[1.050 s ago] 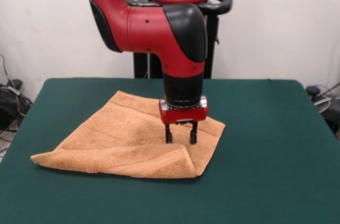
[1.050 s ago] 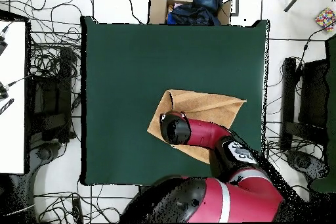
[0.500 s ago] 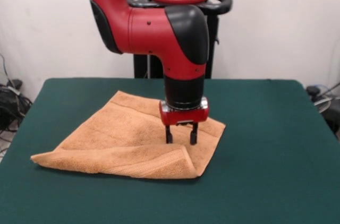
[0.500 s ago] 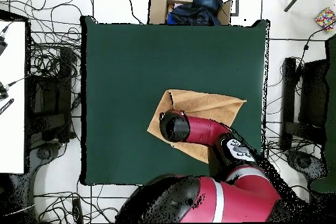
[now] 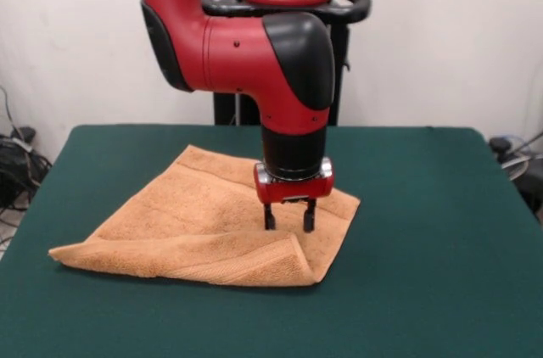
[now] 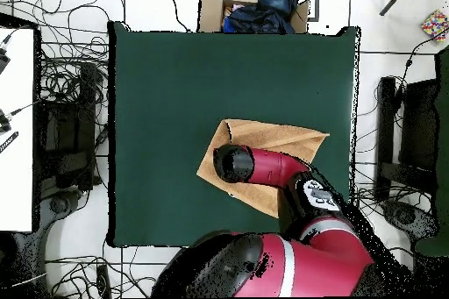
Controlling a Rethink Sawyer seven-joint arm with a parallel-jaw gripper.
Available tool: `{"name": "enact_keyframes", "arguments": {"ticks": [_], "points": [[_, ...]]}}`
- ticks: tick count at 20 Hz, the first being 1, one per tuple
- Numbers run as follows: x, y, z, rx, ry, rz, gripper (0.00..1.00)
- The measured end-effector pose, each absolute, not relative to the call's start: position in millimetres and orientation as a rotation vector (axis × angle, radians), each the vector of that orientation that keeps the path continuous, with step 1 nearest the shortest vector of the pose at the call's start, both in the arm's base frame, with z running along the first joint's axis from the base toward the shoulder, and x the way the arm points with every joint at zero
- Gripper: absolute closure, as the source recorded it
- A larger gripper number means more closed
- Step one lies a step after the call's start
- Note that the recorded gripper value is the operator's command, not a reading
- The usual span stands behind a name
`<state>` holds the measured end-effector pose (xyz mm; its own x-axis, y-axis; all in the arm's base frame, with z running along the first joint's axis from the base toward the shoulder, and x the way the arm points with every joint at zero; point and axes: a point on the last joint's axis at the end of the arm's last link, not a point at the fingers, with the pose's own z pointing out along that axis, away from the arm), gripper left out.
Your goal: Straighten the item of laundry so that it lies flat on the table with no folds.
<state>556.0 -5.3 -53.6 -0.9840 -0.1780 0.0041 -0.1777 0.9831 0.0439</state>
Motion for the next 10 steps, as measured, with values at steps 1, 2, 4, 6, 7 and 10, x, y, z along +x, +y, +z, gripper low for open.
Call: {"name": "enact_keyframes", "arguments": {"ticks": [1,2,4,6,7,10], "points": [[556.3,-5.4,-53.7,0.28,-3.119,-0.068,0.0],[557.3,-5.6,-53.7,0.28,-3.112,-0.069,0.0],[558.3,-5.8,-53.5,0.28,-3.108,-0.07,0.0],[558.9,-6.0,-53.7,0.28,-3.105,-0.07,0.0],[559.6,-6.1,-53.8,0.28,-3.1,-0.071,0.0],[561.9,-8.4,-53.7,0.278,-3.099,-0.069,1.0]]}}
